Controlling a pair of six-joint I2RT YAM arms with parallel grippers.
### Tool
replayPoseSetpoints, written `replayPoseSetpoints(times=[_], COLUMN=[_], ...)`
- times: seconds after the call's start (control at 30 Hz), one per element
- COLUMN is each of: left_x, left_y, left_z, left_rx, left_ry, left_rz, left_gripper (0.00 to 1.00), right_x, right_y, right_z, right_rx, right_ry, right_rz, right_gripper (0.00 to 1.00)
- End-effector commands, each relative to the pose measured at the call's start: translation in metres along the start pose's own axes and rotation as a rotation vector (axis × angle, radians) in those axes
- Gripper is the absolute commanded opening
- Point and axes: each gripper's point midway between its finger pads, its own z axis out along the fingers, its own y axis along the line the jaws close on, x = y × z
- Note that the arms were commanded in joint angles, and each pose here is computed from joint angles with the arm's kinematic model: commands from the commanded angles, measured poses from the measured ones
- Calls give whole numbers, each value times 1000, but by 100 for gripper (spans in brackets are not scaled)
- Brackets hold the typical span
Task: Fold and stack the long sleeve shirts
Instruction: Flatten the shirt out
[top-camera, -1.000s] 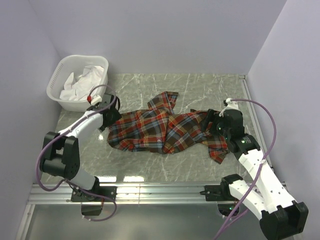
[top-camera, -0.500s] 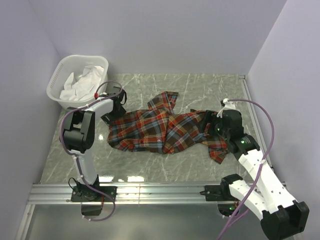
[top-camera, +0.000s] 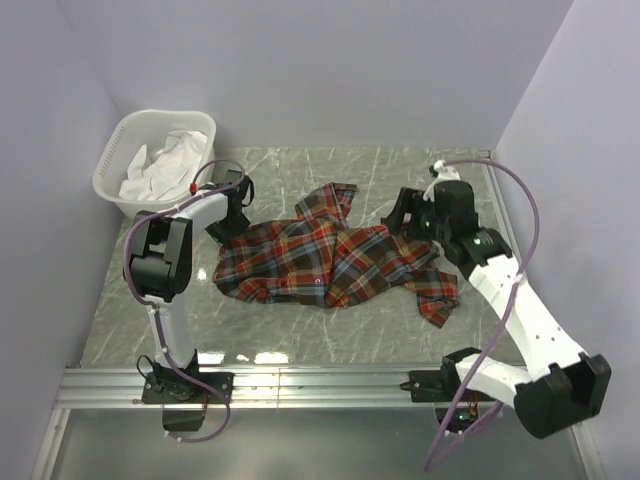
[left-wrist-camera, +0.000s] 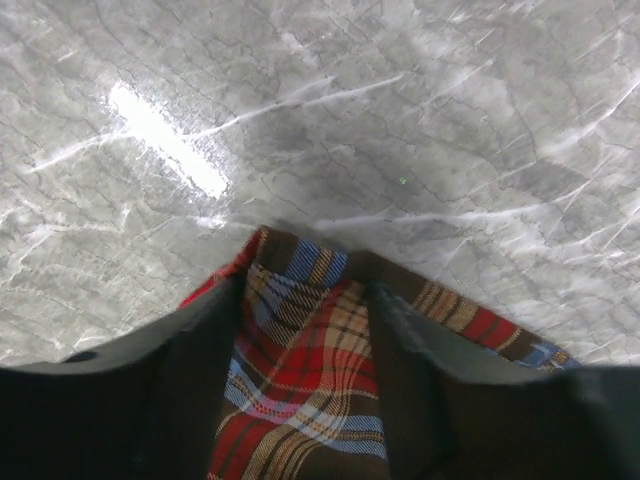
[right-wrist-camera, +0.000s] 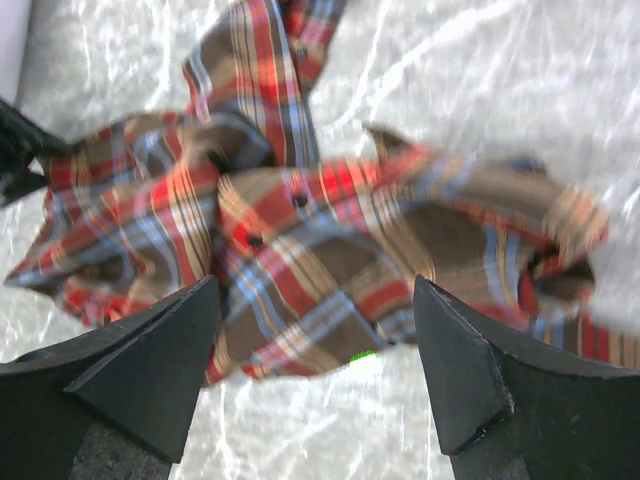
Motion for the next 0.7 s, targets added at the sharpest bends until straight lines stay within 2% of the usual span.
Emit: replayPoseSetpoints(times=[0.0,0.03,0.07,0.13,0.17,0.27,0.43,0.53,0.67], left_x=[19,21,21,20,16,3,-20,-32,-41], left_y=[27,32,32,36,36,38,44,48,63], left_z=[22,24,23,23,22,13,-11,-29,-46], left_rx=[-90,-100,-97,-105,-103,-101,-81,-59,-35], left_ry=[52,54,51,43,34,-14,-93,-128,-152], left_rz=[62,81,86,112,117,143,161,159,129], left_gripper=[56,52,42,31,18,4,1,1,1], right_x=[-36,-40,-38,-49,-42,-41,-27,2,58], right_y=[10,12,12,18,16,17,11,-5,-22], right_z=[7,10,22,30,45,73,118,142,148], right_rx=[13,14,23,16,30,48,85,139,177], right_ry=[-45,-43,-18,-15,30,83,169,249,359], right_rz=[-45,-45,-46,-47,-51,-68,-92,-87,-43], right_gripper=[84,84,84,84,84,84,84,84,75])
